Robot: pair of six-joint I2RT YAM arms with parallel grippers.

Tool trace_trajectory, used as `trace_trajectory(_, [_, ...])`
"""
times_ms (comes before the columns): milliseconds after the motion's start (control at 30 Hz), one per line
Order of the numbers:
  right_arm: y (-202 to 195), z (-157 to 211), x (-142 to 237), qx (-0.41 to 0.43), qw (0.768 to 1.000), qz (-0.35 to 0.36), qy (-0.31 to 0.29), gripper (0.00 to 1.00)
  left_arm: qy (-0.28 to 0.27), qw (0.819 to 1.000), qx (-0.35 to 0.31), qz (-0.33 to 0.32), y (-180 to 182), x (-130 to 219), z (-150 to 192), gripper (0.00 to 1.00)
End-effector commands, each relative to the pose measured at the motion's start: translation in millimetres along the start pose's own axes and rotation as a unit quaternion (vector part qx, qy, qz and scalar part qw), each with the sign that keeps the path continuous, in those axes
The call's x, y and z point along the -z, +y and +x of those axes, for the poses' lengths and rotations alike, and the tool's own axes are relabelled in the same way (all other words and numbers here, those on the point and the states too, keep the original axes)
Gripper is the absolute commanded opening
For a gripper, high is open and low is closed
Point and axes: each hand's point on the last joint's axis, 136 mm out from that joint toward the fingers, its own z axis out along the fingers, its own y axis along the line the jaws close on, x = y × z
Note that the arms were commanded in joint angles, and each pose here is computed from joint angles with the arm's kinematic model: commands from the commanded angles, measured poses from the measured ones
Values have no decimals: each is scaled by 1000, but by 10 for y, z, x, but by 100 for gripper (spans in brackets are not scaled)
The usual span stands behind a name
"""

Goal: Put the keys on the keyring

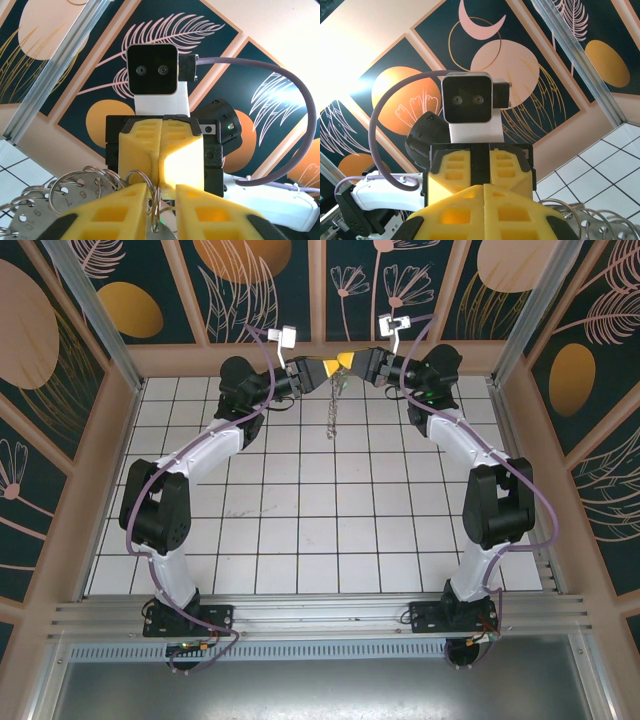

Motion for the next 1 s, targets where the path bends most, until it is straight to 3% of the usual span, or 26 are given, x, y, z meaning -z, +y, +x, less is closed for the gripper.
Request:
trace_trajectory(0, [196,-92,-22,29,999,-13,-12,0,-5,1000,-18,19,-70,-29,1,15])
trace_trajectory(133, [183,-91,-28,26,1000,-11,-13,0,-6,1000,-18,22,-92,-35,-6,1])
trace_trajectory(200, [177,-107,-20,25,1000,-9,-15,0,-9,1000,-16,24,-103,-29,-20,0])
trace_trajectory(233, [174,-123,0,25,1000,-7,-18,4,-12,999,-15,28,-124,-25,-22,0])
trace_trajectory(333, [185,-209,131,29,999,9,-44,34,-18,999,-12,37,-181,-8,-44,0])
trace_trajectory(400, [193,-255,252,32,997,21,-62,40,-20,999,-10,38,-197,-4,-50,0])
trace_trajectory(667, [104,-156,646,31,990,89,-108,43,-21,998,-10,51,-289,0,-88,0])
trace_trajectory(967, [109,238,402,49,993,85,-59,51,-20,998,-4,63,-343,2,-93,0])
